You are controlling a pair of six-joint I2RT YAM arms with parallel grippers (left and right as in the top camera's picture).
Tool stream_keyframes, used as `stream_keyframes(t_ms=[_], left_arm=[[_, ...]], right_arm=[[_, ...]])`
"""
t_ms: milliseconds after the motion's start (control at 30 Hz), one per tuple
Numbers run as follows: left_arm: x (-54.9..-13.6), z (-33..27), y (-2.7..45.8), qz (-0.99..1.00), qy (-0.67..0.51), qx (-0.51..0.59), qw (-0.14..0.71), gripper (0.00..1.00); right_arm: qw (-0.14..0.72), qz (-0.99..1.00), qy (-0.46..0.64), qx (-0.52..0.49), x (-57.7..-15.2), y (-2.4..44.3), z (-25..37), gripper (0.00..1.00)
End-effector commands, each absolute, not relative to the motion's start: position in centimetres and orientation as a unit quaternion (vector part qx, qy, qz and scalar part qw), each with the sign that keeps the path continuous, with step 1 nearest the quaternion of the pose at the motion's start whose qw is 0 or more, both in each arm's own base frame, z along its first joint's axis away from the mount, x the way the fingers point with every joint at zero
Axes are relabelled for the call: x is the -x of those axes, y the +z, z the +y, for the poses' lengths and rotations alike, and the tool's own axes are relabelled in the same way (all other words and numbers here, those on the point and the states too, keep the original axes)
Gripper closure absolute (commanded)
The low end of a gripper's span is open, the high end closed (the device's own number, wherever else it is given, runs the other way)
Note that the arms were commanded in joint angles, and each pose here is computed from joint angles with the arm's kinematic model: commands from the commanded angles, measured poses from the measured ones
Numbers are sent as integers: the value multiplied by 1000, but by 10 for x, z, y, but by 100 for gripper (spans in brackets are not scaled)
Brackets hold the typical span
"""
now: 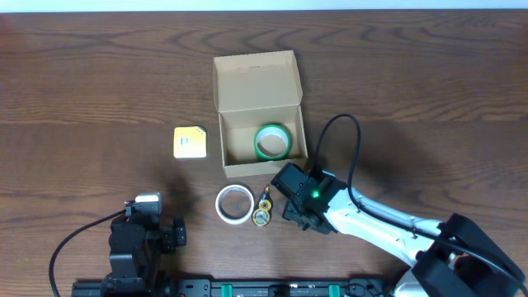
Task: Pack container
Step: 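Move the right gripper to the yellow highlighter and grasp it, then carry the highlighter into the box and release it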
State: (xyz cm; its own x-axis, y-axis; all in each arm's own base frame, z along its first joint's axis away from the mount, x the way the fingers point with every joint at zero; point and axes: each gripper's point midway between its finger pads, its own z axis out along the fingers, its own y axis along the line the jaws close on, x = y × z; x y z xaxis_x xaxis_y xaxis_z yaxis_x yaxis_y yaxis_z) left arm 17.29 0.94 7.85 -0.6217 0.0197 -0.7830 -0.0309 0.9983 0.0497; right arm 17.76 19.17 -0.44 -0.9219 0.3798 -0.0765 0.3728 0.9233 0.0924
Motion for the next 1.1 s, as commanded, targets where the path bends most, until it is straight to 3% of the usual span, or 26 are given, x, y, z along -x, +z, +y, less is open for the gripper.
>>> stream_keyframes(t_ms=[0, 133, 300, 600, 733, 933, 1067], left_arm=[[-161, 15, 61, 916, 49, -2, 399, 5], [-161, 15, 61, 916, 49, -2, 399, 4], [-161, 15, 61, 916, 49, -2, 399, 5], [-161, 15, 61, 916, 49, -2, 399, 4], [-161, 15, 61, 916, 49, -2, 399, 5], [-161, 15, 61, 916, 49, -2, 398, 5], [-161, 15, 61, 916, 49, -2, 399, 5]], right_arm=[[45, 981, 28, -187, -174, -9, 190, 59], [46, 982, 27, -179, -174, -9, 190, 87], [38, 984, 21, -174, -172, -5, 190, 98], [63, 981, 44, -176, -164, 53, 176, 99], [118, 977, 82, -158, -170, 96, 168, 99], [265, 959, 99, -32, -222, 183, 185, 99], [298, 951, 75, 44, -268, 193, 211, 99]])
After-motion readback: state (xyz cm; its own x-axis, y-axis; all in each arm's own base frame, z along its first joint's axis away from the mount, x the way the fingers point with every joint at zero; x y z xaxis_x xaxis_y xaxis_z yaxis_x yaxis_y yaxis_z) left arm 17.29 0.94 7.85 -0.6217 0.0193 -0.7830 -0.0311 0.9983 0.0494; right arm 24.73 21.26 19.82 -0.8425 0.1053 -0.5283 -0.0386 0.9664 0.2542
